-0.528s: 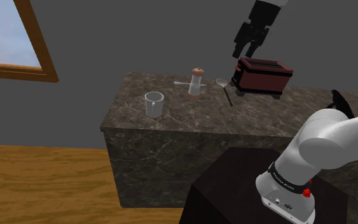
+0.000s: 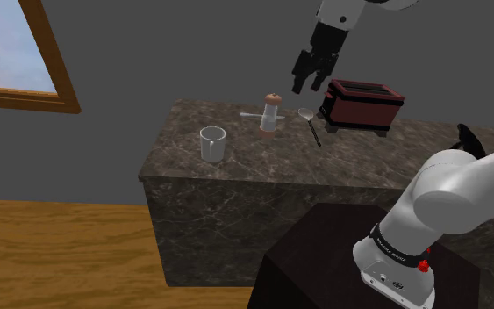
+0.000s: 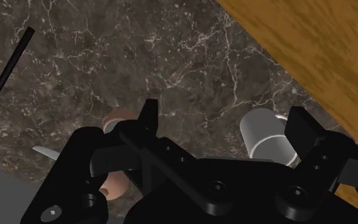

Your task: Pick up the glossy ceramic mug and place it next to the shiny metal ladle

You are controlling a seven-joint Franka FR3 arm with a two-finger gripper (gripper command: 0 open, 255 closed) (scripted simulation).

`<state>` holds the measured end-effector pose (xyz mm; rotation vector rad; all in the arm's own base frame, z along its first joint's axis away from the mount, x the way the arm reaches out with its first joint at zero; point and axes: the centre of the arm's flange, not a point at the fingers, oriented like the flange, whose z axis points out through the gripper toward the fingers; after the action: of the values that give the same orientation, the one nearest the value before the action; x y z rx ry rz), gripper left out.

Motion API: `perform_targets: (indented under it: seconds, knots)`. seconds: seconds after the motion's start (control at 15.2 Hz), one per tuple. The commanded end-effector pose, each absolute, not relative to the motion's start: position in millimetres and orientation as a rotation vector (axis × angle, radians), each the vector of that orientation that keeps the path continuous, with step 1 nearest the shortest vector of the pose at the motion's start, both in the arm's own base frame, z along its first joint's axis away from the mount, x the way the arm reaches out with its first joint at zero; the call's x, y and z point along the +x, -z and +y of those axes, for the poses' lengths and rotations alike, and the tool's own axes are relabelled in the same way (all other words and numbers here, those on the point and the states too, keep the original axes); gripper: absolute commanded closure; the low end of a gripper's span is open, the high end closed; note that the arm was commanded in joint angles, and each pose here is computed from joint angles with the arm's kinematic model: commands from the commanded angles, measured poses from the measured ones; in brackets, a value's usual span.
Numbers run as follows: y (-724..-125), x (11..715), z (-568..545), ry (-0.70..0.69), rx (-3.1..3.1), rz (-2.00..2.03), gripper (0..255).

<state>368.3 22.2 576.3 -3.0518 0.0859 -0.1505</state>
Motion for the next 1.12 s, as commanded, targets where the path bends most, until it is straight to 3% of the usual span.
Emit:
perform_targets:
  seconds: [0.0, 1.06]
  knots:
    - [-559.7, 387.7, 31.6, 0.153, -3.054, 0.075, 0]
    - [-428.4, 536.0, 106.8, 0.157, -3.071, -0.016, 0]
